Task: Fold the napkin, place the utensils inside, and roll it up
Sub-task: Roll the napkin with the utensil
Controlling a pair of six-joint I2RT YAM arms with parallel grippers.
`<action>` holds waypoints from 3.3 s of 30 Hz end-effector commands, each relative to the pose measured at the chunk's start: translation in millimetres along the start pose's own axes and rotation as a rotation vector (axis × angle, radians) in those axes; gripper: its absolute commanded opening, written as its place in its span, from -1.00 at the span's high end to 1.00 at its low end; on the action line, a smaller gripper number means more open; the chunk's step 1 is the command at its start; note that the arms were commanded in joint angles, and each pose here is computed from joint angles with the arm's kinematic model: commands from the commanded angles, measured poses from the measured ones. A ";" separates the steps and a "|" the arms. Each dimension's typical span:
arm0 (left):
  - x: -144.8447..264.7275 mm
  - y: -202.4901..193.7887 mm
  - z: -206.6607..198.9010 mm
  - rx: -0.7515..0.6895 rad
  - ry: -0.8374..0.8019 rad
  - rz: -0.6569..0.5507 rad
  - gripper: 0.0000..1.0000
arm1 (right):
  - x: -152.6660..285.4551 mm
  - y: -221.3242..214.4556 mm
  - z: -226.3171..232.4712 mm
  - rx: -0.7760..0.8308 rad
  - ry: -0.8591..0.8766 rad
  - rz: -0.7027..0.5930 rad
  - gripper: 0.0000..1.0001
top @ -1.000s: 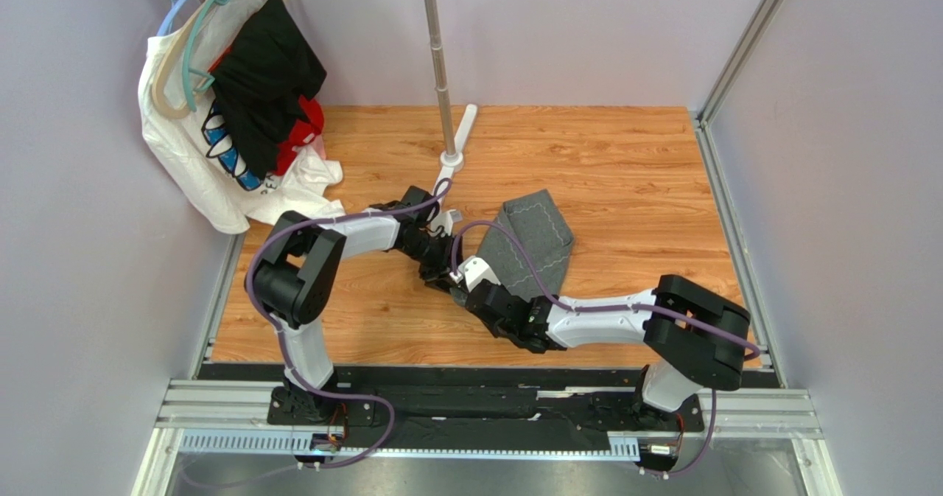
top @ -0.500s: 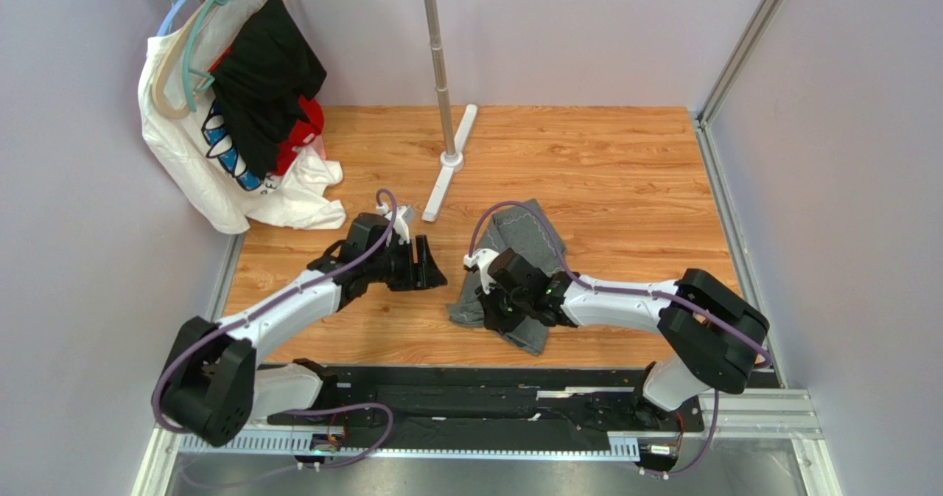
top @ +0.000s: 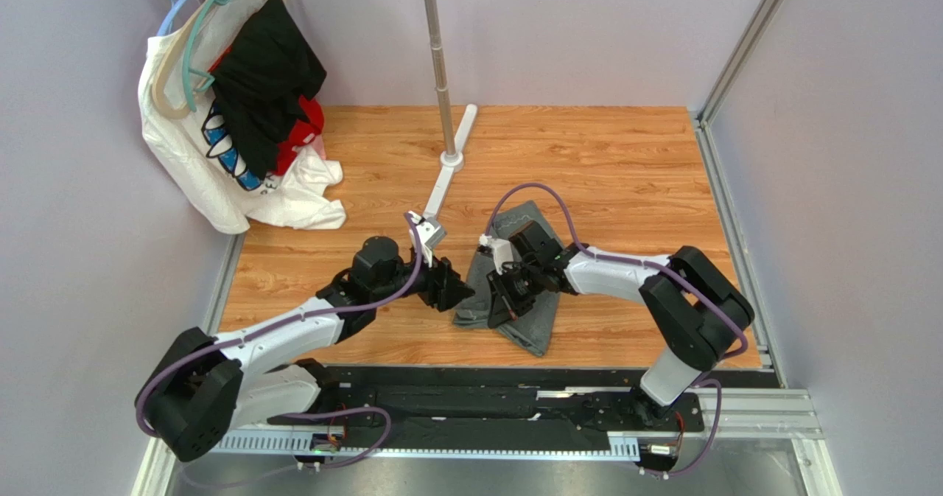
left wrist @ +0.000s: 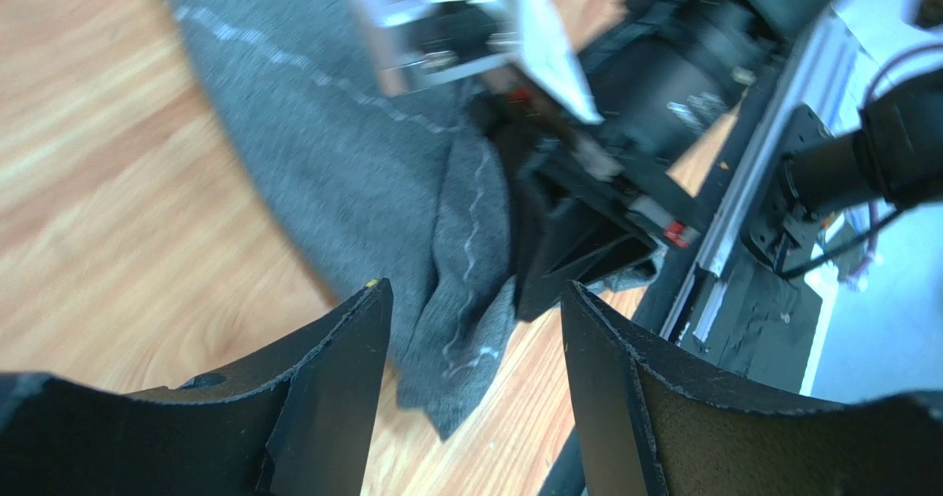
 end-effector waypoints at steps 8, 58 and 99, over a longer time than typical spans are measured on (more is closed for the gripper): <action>-34.1 -4.7 -14.6 -0.218 -0.271 0.030 -0.32 | 0.4 14.9 -13.8 -0.052 0.161 0.019 1.00; -66.5 -77.0 -5.8 -0.303 0.054 0.413 0.01 | -1.5 13.6 -58.5 -0.237 0.325 0.024 1.00; -65.3 -77.5 0.0 0.071 0.015 0.675 1.00 | 115.5 -35.7 22.2 -0.152 -0.415 -0.650 -0.22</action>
Point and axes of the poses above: each gripper's point midway between its finger pads, its own x axis back along the fingers, its own z axis along the line the jaws close on, y = z × x, the point moved 9 cm from there along x, back along the fingers, and after that the axes turned 5 degrees about x, right-handed, at the moved point
